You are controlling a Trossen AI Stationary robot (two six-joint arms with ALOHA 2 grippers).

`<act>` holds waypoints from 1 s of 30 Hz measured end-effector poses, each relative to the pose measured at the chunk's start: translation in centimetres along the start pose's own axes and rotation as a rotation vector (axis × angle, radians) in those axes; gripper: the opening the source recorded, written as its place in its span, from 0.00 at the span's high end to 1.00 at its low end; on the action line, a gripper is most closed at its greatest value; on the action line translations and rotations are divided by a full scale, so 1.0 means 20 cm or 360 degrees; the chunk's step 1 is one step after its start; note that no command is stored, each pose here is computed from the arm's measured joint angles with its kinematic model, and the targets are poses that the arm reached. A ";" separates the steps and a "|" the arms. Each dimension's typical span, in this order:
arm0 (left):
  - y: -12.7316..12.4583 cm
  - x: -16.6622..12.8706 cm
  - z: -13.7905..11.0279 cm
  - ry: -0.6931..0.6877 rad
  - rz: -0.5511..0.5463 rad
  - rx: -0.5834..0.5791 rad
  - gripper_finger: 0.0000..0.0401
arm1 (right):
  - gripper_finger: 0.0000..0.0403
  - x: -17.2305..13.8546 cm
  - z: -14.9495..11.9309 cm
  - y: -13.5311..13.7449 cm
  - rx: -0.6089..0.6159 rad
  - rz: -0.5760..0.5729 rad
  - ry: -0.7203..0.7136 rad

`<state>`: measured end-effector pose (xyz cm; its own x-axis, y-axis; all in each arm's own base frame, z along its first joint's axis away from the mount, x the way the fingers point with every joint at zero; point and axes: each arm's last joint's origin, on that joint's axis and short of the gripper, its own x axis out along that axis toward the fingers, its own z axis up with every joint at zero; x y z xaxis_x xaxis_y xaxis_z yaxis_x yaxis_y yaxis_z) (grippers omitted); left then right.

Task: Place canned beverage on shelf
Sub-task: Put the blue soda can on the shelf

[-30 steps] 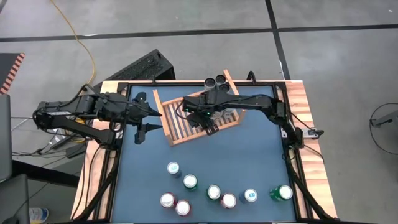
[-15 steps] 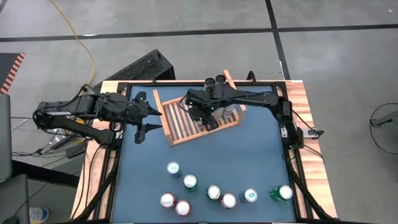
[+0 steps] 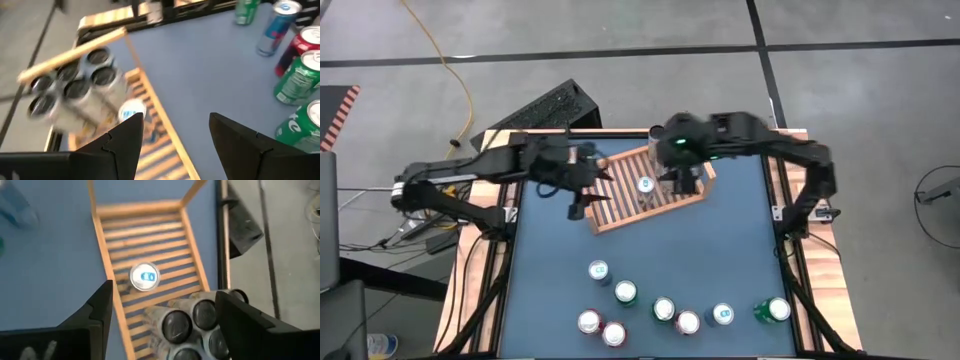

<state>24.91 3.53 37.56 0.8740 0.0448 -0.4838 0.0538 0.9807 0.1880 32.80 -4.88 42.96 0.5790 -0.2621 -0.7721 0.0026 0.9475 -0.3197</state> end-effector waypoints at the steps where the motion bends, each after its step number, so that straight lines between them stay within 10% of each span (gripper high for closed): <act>1: 0.03 0.04 0.00 -0.0011 -0.0031 0.0012 0.46 | 0.35 -0.07 -0.02 0.00 0.0048 -0.0007 -0.0035; 13: 0.23 0.50 -0.13 0.0153 -0.0276 0.0004 0.36 | 0.35 -0.56 -0.16 0.04 0.0347 0.0017 -0.0376; 20: 0.28 0.67 -0.15 0.0302 -0.0117 0.0079 0.17 | 0.35 -0.60 -0.21 0.08 0.0359 -0.0017 -0.0276; 30: 0.31 0.79 -0.21 0.0346 -0.0181 0.0097 0.14 | 0.35 -0.55 -0.22 0.09 0.0319 -0.0030 -0.0132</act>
<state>36.93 11.19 27.46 0.7366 -0.0185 -0.6761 0.1806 0.9687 0.1702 22.91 -1.06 48.36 0.6426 -0.2719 -0.7163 0.1714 0.9622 -0.2115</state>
